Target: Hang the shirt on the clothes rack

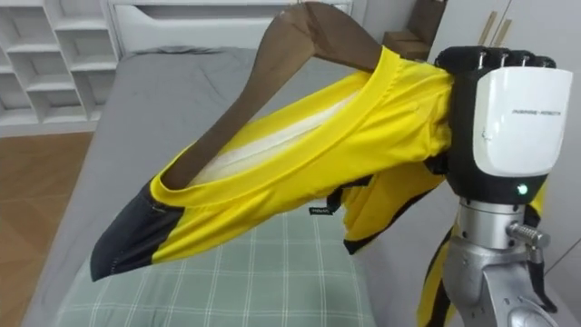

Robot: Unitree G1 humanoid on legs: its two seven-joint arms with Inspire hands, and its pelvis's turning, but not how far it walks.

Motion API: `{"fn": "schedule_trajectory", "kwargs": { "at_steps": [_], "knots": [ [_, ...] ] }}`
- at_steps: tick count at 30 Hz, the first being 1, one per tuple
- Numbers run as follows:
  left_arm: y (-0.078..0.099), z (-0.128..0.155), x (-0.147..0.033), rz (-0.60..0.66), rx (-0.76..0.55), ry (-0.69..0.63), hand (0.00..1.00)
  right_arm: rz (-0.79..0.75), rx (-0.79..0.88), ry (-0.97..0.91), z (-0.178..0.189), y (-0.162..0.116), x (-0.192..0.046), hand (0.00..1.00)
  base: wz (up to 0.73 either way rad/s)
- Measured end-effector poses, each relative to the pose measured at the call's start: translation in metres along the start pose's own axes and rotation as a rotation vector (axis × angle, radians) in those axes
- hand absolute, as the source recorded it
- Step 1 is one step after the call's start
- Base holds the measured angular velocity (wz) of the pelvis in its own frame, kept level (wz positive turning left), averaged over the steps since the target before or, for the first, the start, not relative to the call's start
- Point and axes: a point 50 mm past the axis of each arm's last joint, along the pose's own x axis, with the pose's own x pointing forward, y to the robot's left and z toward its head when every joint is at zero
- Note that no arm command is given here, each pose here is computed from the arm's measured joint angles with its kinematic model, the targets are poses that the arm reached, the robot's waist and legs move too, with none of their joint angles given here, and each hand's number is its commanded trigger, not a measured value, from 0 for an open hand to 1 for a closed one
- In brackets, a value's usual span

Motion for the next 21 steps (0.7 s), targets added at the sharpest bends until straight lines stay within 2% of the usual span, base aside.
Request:
{"fn": "schedule_trajectory", "kwargs": {
  "at_steps": [5, 10, 15, 21],
  "knots": [
    [0.010, -0.052, -0.012, 0.140, -0.067, 0.200, 0.00, -0.044, -0.008, 0.008, -0.004, -0.005, -0.001, 1.00, 0.07],
    [0.007, -0.088, -0.027, 0.227, -0.068, 0.346, 0.00, -0.055, -0.013, 0.015, -0.006, -0.007, -0.004, 1.00, 0.01],
    [-0.001, -0.095, -0.028, 0.265, -0.059, 0.389, 0.00, -0.076, 0.000, 0.013, -0.004, -0.013, -0.009, 1.00, 0.00],
    [-0.013, -0.092, -0.023, 0.284, -0.064, 0.384, 0.00, 0.012, -0.005, 0.058, -0.009, -0.016, -0.039, 1.00, -0.10]
  ]
}}
